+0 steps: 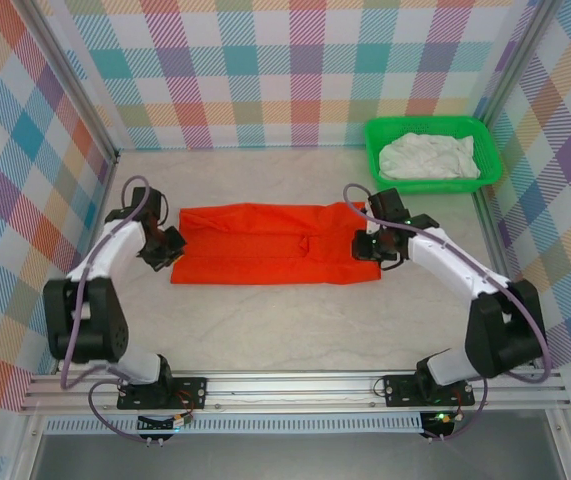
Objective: Fold and stack the t-shirts
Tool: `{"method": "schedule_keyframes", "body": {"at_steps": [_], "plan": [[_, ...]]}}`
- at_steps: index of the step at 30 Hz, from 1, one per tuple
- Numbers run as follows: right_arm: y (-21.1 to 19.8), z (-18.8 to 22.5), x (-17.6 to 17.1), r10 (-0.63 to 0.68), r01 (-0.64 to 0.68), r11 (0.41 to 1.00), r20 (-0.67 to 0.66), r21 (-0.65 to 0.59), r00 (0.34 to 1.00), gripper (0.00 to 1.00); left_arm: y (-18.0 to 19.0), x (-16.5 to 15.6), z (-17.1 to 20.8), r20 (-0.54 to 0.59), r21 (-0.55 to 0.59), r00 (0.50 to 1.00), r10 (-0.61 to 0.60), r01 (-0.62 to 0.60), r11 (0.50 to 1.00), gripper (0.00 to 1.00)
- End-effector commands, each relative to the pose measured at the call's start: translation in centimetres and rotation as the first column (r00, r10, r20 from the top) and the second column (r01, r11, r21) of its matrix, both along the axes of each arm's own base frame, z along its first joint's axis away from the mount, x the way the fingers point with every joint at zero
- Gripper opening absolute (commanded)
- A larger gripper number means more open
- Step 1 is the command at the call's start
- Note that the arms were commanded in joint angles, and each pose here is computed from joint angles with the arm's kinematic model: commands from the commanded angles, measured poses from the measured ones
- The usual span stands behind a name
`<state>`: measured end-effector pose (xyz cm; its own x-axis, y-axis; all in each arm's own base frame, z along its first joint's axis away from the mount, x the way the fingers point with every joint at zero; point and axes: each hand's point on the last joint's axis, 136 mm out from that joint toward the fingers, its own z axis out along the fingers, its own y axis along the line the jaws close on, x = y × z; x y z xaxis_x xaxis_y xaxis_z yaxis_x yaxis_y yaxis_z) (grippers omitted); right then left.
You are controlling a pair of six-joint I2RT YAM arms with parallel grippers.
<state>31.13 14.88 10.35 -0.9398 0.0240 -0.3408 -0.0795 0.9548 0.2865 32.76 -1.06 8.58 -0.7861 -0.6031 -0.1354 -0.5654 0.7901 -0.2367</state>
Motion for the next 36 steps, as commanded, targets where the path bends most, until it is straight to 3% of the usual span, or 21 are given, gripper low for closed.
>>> {"method": "schedule_keyframes", "body": {"at_steps": [1, 9, 16, 20, 29, 36], "plan": [[0.1, -3.0, -0.9, -0.045, 0.046, 0.999, -0.132, 0.004, 0.990, 0.10, -2.2, 3.2, -0.5, 0.008, -0.011, 0.995, -0.098, 0.098, 0.995, 0.06], [-0.3, -7.8, 0.4, -0.111, 0.098, 0.993, -0.211, -0.072, 0.971, 0.10, -2.6, 4.7, -5.7, -0.117, 0.062, 0.988, -0.101, 0.109, 0.992, 0.05], [-0.1, -9.9, 2.6, -0.095, 0.064, 0.989, -0.245, -0.133, 0.965, 0.09, -1.6, 0.8, -8.3, -0.187, 0.094, 0.982, -0.017, 0.035, 0.995, 0.06], [0.2, -9.9, 5.0, -0.067, 0.032, 0.988, -0.239, -0.149, 0.969, 0.09, -2.4, -1.9, -9.3, -0.184, 0.043, 0.982, 0.034, -0.027, 0.999, 0.06], [2.1, -9.0, 12.2, 0.009, -0.035, 0.990, -0.192, -0.135, 0.981, 0.10, -4.2, -7.0, -8.3, -0.137, 0.062, 0.990, 0.047, -0.039, 0.997, 0.07], [3.4, -8.1, 17.6, 0.027, -0.042, 0.995, -0.156, -0.091, 0.987, 0.11, -6.2, -9.8, -4.9, -0.045, 0.108, 0.999, 0.005, 0.000, 0.994, 0.08]]}}
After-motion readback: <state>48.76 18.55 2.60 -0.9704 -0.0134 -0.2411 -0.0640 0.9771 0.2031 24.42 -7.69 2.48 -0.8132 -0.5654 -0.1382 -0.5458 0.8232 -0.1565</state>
